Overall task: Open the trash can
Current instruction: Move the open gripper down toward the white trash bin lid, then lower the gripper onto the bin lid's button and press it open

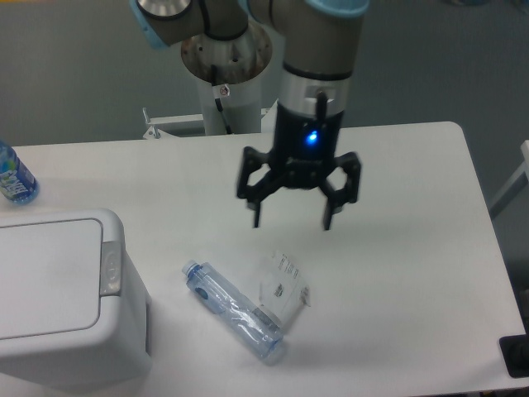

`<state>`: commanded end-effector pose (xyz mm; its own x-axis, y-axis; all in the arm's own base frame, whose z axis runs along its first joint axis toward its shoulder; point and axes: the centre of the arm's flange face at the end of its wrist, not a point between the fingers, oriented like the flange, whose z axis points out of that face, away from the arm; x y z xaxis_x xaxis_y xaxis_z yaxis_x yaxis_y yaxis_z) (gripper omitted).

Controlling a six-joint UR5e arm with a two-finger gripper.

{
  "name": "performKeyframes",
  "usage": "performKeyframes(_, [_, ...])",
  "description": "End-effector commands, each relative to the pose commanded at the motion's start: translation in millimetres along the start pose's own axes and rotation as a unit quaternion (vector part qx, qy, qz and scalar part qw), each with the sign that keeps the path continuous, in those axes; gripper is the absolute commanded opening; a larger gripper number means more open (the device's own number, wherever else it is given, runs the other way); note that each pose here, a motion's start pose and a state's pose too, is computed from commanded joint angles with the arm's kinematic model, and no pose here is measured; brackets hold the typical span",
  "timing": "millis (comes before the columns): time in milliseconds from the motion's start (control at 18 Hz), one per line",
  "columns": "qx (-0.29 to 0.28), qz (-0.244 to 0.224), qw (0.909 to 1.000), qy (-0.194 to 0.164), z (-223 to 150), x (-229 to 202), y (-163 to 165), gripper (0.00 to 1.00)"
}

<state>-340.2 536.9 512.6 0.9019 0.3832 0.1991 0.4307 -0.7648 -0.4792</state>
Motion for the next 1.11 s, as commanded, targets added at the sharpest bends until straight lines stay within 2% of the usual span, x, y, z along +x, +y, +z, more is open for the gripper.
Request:
performKeyframes(167, [0.018,0.008,0.9998,0.006,15,26,-7,1.0])
performKeyframes(389, [0.013,0.003,0.9997,0.018,40,49,-10,1.0])
performKeyframes(1111, [0.001,0.012,0.9993,0.036,55,94,-7,1.0])
